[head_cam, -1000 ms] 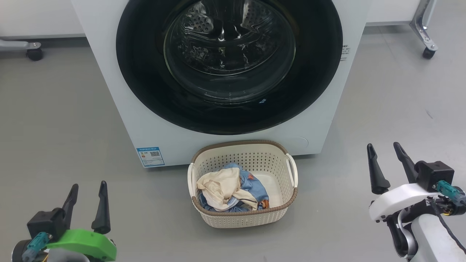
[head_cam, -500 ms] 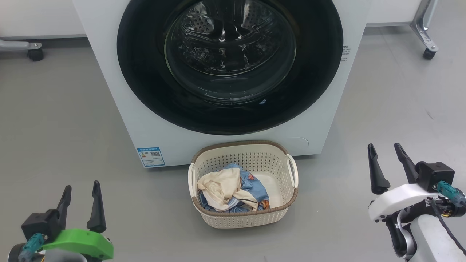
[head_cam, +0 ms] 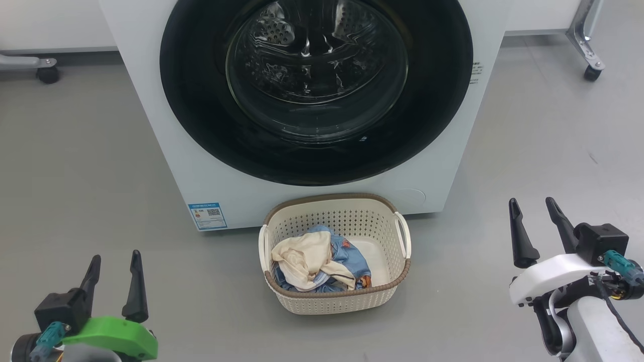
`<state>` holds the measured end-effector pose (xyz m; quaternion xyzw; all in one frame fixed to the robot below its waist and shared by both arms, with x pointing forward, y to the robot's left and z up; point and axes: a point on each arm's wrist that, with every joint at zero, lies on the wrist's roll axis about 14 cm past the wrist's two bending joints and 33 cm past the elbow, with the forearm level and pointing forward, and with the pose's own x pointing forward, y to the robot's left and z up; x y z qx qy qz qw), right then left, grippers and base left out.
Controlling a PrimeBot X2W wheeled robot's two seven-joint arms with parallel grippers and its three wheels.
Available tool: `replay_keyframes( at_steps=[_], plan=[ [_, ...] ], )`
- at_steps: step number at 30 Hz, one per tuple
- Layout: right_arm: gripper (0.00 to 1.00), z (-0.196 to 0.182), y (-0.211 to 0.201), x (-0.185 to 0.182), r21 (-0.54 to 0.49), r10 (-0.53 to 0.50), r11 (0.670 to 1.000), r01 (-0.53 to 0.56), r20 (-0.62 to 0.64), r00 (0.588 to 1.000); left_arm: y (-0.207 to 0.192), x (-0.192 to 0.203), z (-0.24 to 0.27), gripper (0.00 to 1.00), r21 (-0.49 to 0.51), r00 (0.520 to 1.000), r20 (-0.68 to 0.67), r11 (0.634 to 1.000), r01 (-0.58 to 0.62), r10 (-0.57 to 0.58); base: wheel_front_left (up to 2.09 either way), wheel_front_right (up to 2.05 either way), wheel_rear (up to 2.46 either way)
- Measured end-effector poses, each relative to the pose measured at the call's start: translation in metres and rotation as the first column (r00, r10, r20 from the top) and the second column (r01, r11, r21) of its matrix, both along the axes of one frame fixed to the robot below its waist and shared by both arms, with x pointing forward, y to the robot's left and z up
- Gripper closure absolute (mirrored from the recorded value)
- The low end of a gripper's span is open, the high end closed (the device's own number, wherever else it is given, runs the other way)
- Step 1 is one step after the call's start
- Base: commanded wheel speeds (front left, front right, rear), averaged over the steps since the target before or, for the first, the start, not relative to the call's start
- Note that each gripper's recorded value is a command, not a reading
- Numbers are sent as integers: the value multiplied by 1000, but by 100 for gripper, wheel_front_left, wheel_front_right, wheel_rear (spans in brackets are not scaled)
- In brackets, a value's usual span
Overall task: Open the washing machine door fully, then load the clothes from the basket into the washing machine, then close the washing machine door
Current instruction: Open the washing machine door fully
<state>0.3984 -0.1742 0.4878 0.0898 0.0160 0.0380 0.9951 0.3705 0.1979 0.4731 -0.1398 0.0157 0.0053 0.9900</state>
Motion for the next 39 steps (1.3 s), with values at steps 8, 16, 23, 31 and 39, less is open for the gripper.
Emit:
replay_keyframes(
  at_steps=[8,16,23,31,39],
  plan=[
    [0,-1,-2,0,-3,-5,1000,5,-1,1000,1,1,-1,0,-1,1000,-1,1000,-3,3,34,34,-69],
    [0,-2,-2,1,2,-10,1000,10,-4,1000,2,1,-2,0,4,1000,-3,1000,-5,5,54,54,-107],
    [0,-3,-1,2,9,-12,1000,12,-8,1000,0,2,-2,0,3,1000,-4,1000,-4,4,71,71,-141],
    [0,-5,1,2,17,-9,1000,9,-13,1000,1,4,-2,0,-2,1000,-2,1000,-12,12,86,86,-173],
    [0,-6,-3,4,17,-22,1000,22,-14,1000,7,9,4,0,-8,999,17,999,-32,32,80,80,-160]
  ],
)
